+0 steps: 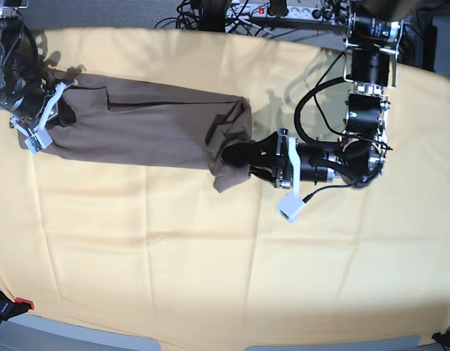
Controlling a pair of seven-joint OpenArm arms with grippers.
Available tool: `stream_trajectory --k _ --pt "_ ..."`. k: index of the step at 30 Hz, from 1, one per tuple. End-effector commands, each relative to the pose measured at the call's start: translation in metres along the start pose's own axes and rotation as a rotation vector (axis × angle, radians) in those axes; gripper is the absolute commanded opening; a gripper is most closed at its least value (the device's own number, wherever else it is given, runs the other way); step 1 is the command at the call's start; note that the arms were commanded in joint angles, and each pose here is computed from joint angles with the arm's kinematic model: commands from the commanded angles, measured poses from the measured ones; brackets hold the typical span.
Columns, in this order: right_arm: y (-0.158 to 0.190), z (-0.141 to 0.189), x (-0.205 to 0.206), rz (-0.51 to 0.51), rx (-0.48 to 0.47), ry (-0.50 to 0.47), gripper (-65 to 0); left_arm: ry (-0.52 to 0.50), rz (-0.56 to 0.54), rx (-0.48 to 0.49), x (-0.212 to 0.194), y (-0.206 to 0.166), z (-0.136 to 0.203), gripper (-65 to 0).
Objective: Fold the T-shirt properly
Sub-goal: 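Fold the strip end with the left gripper toward the right gripper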
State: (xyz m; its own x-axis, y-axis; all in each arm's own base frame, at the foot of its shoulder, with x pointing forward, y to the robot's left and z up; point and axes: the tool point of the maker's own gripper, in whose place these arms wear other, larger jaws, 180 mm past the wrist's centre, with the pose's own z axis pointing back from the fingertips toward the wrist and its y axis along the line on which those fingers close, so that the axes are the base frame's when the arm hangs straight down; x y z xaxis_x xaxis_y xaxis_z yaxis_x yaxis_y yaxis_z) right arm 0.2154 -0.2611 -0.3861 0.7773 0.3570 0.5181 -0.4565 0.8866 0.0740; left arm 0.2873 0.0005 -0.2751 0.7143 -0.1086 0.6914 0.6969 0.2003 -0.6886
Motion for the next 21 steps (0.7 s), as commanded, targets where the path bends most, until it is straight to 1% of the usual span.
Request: stream_trajectory --k 1,10,16,21 --pt "-0.009 0.005 -0.001 0.014 -0.03 0.019 -65.0 -0.024 -0.031 -0.018 0.011 -0.006 0.002 -65.0" --pt "-0.009 0.005 -0.001 0.013 -0.029 0.019 -65.0 -0.029 -0.017 -0.029 0.007 -0.008 -0.003 -65.0" --pt "-0.008 0.005 -0.001 0.014 -0.029 0.019 -65.0 -0.064 -0.033 -0.094 0.009 -0.021 -0.023 -65.0" --pt "-0.009 0.005 -0.002 0.014 -0.03 0.024 -65.0 -0.093 -0.008 -0.148 0.002 -0.032 -0.04 -65.0"
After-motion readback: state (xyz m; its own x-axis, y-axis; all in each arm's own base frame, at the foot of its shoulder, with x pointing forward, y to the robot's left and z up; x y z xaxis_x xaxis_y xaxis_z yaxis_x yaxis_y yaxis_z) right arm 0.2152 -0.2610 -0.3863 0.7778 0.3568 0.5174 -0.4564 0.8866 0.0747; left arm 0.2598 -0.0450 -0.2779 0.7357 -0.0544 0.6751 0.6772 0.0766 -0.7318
